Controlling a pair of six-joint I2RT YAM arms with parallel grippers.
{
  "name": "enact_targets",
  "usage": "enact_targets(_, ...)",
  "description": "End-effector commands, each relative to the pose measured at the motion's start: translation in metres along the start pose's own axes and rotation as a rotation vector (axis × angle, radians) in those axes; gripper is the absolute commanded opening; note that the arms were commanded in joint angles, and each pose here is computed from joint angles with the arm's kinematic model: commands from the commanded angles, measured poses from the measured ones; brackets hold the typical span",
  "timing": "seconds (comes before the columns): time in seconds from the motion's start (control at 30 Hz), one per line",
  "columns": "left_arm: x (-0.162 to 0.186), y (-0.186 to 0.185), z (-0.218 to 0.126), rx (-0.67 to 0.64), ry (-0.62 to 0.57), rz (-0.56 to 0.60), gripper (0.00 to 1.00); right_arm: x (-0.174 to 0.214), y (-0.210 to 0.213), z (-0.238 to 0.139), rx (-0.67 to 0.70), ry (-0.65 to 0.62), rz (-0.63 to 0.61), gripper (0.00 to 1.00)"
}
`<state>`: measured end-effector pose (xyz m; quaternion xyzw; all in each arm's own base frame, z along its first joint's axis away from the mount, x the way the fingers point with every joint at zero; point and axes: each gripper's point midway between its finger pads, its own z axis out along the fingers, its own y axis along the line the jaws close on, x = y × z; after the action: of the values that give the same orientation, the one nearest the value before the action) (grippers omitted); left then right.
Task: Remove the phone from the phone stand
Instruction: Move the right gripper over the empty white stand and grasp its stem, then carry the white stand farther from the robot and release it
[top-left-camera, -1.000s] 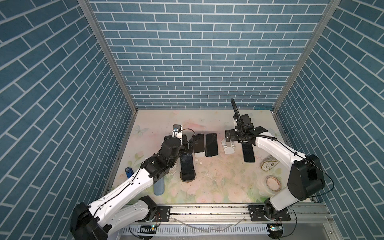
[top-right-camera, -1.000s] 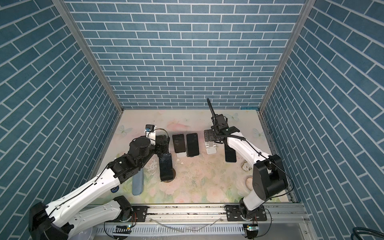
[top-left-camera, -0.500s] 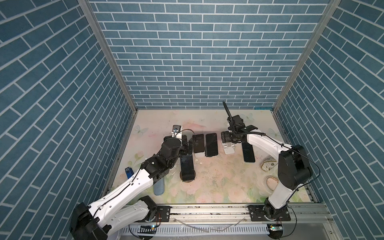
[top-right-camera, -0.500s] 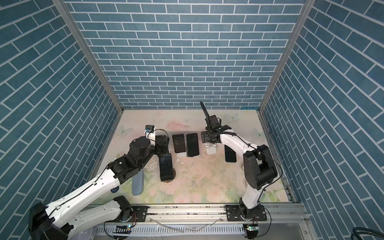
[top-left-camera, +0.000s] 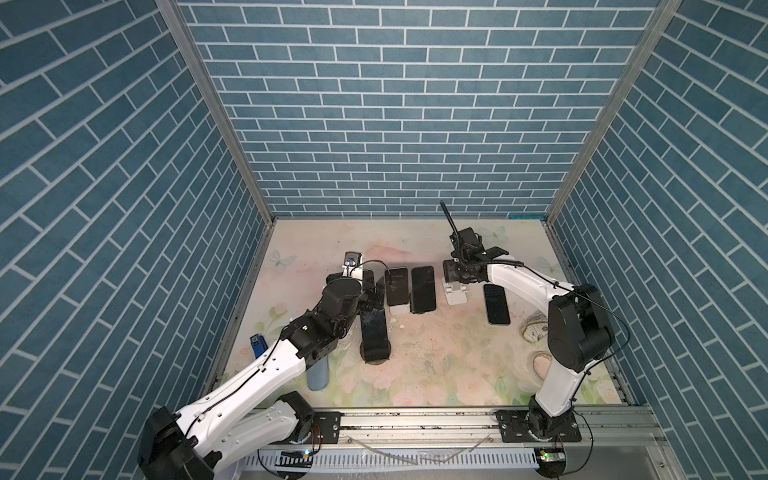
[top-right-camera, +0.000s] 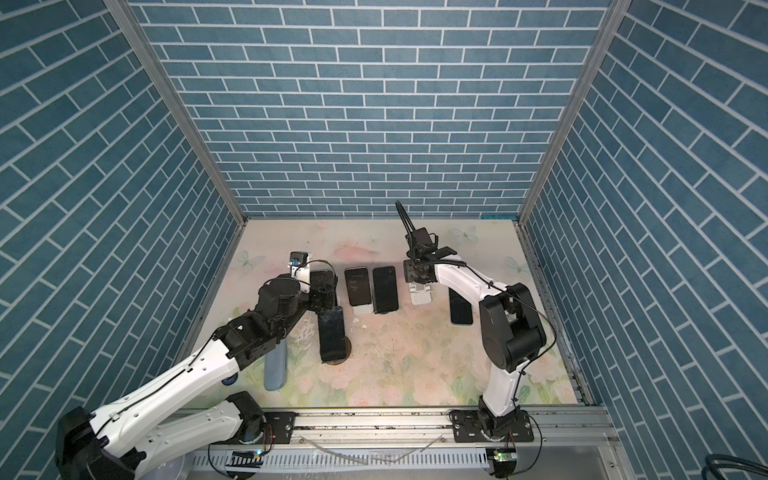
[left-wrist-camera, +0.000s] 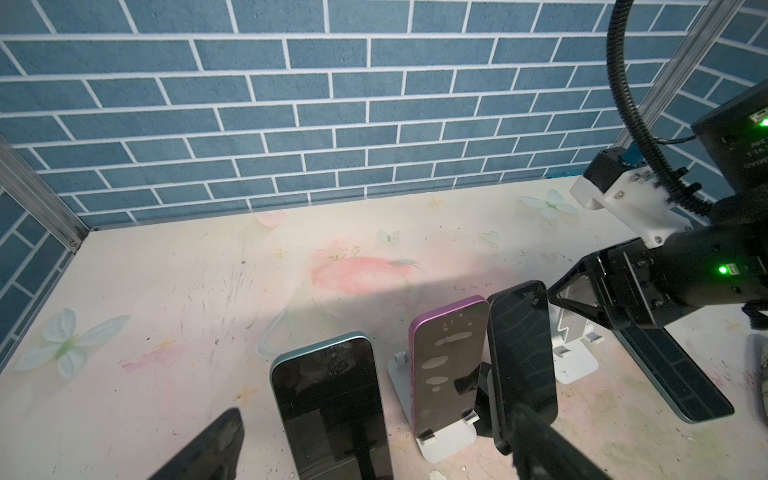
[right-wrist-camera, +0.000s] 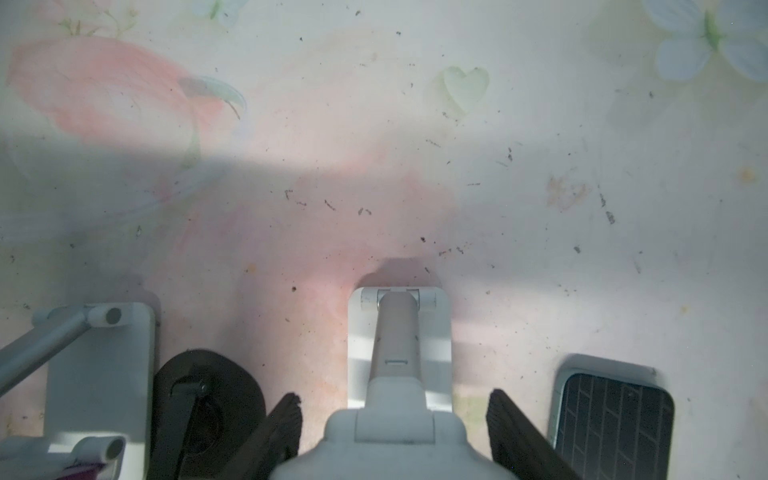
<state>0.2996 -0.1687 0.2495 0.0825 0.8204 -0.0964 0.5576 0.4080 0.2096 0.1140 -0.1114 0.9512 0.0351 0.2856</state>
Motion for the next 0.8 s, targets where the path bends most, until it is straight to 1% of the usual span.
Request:
enact_targets(0.0,0.003,0.002,-0.002,-0.006,0.004,0.019,1.00,-0.042,-0.002,-0.013,0.039,-0.114,-0.050,0.46)
enact_targets(0.13,0.002,0.003,-0.005,-0.012,0.005,0.022,1.00,-0.060,-0.009,-0.014,0.081,-0.153,-0.093,0.46)
enact_targets(0.23,0.000,0.005,-0.008,-0.018,0.000,0.021,1.00,-0.071,-0.020,-0.010,0.109,-0.167,-0.102,0.46)
enact_targets(0.4,-0.005,0.008,-0.011,-0.029,-0.011,0.018,1.00,-0.082,-0.047,0.001,0.117,-0.175,-0.044,0.47)
enact_targets(0.57,-0.008,0.009,-0.013,-0.033,-0.014,0.017,1.00,-0.082,-0.082,0.013,0.122,-0.171,0.026,0.47)
enact_targets(0.77,-0.007,0.010,-0.013,-0.040,-0.011,0.009,1.00,-0.078,-0.110,0.021,0.121,-0.169,0.046,0.48)
